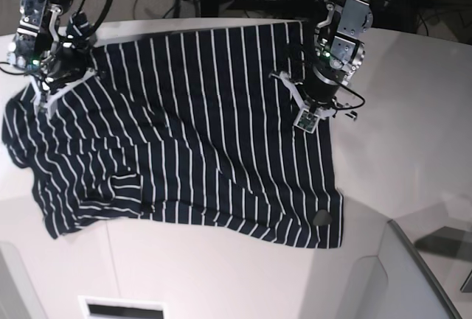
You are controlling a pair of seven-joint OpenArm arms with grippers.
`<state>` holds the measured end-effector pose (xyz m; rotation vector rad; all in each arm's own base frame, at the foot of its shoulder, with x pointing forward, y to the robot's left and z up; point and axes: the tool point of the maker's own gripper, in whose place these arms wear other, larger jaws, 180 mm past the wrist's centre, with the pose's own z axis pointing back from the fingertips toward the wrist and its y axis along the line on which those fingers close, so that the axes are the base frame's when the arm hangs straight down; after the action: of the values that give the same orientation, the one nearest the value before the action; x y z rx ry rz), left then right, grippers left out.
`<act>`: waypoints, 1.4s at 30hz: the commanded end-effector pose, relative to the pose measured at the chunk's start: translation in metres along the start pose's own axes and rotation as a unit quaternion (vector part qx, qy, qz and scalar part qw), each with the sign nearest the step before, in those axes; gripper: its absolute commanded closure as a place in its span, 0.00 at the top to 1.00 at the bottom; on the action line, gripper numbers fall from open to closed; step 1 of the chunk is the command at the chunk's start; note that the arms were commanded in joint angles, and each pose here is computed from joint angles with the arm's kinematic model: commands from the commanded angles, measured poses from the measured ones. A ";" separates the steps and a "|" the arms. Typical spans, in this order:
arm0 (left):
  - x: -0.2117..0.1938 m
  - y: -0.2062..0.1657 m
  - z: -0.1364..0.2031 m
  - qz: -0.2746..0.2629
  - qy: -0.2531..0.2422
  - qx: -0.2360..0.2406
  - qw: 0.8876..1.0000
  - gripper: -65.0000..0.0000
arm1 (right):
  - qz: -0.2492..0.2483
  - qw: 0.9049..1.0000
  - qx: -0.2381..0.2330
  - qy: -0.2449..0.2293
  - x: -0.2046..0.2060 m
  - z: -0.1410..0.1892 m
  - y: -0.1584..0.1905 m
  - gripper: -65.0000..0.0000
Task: Layout the t-shirt on the table in an organized manner, then fold the t-shirt properly
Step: 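Pull the shirt edge with both grippers toward the robot, then grasp the shirt edge with the left gripper and drag it toward the robot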
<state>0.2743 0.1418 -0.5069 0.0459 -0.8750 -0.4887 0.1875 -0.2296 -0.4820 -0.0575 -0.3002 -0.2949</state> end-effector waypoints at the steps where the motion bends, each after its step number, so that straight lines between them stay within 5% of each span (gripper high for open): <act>1: -0.085 0.003 0.016 -0.023 0.175 -0.007 0.984 0.00 | 0.004 1.000 -0.010 -0.021 0.013 0.007 -0.007 0.00; 14: -0.080 0.098 0.010 0.009 0.182 0.084 0.980 0.00 | -0.013 0.998 -0.045 -0.035 0.017 0.029 -0.042 0.04; 35: -0.094 0.096 0.014 0.009 0.189 0.080 0.979 0.00 | -0.005 0.998 -0.057 0.004 -0.003 0.024 -0.087 0.06; 40: -0.080 0.093 0.015 0.005 0.167 0.082 0.982 0.00 | 0.068 0.997 0.027 -0.010 -0.011 0.032 -0.055 0.08; 42: -0.074 0.093 0.017 0.002 0.157 0.082 0.984 0.00 | 0.102 0.992 0.074 -0.017 -0.015 0.034 -0.039 0.18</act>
<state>0.2915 0.2650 -0.5009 0.3188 -0.7596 -0.3697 0.1462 -0.2530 -0.4601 0.0686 -0.3168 -0.0664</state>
